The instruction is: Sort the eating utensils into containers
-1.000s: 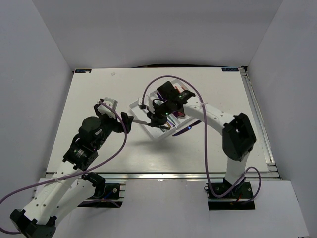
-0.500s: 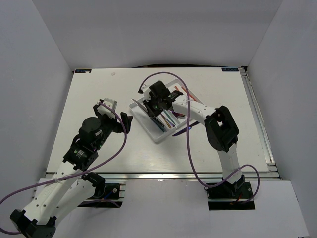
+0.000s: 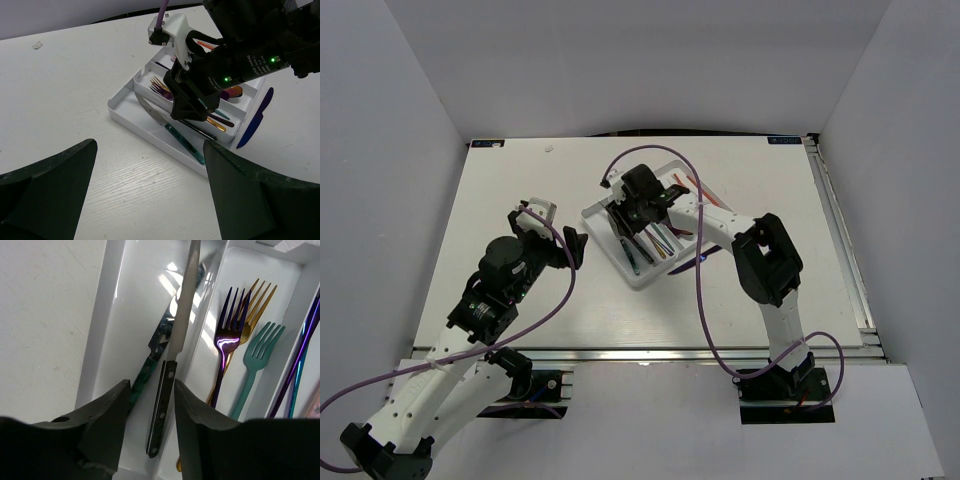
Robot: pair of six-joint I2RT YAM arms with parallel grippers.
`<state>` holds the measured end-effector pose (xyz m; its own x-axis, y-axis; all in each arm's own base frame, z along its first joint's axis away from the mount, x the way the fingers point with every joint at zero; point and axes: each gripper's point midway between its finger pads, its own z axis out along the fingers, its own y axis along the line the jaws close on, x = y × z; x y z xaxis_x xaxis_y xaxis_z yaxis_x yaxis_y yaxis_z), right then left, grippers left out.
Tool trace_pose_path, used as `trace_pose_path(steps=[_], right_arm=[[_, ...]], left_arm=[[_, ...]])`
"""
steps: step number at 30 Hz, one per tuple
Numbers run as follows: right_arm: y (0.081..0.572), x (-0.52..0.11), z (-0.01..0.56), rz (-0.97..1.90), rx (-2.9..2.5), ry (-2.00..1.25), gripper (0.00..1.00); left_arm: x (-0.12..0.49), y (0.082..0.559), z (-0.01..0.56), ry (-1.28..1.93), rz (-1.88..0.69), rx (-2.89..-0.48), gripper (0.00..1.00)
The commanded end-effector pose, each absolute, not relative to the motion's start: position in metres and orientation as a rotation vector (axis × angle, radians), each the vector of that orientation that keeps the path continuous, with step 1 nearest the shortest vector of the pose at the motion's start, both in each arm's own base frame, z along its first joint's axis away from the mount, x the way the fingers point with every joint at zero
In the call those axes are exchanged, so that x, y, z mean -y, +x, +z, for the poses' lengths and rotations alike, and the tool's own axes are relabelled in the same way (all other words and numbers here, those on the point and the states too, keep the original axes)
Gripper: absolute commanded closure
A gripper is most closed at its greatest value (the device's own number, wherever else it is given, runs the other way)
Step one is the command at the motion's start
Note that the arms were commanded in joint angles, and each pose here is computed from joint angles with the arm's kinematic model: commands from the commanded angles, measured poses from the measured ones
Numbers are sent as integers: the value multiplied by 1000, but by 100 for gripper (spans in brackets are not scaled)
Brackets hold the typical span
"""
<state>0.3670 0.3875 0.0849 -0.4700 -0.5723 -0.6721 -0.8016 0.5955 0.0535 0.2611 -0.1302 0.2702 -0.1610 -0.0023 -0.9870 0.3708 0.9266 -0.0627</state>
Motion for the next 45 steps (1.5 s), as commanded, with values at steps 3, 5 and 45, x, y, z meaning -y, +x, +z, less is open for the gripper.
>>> trace_pose_path(steps=[3, 5, 45], right_arm=[[363, -393, 131, 549, -2078, -1104, 50], [357, -392, 140, 568, -2050, -1147, 49], [349, -155, 33, 276, -1472, -2362, 28]], left_arm=[[128, 261, 277, 278, -331, -1678, 2], [128, 260, 277, 278, -333, -1680, 2], [128, 259, 279, 279, -337, -1669, 2]])
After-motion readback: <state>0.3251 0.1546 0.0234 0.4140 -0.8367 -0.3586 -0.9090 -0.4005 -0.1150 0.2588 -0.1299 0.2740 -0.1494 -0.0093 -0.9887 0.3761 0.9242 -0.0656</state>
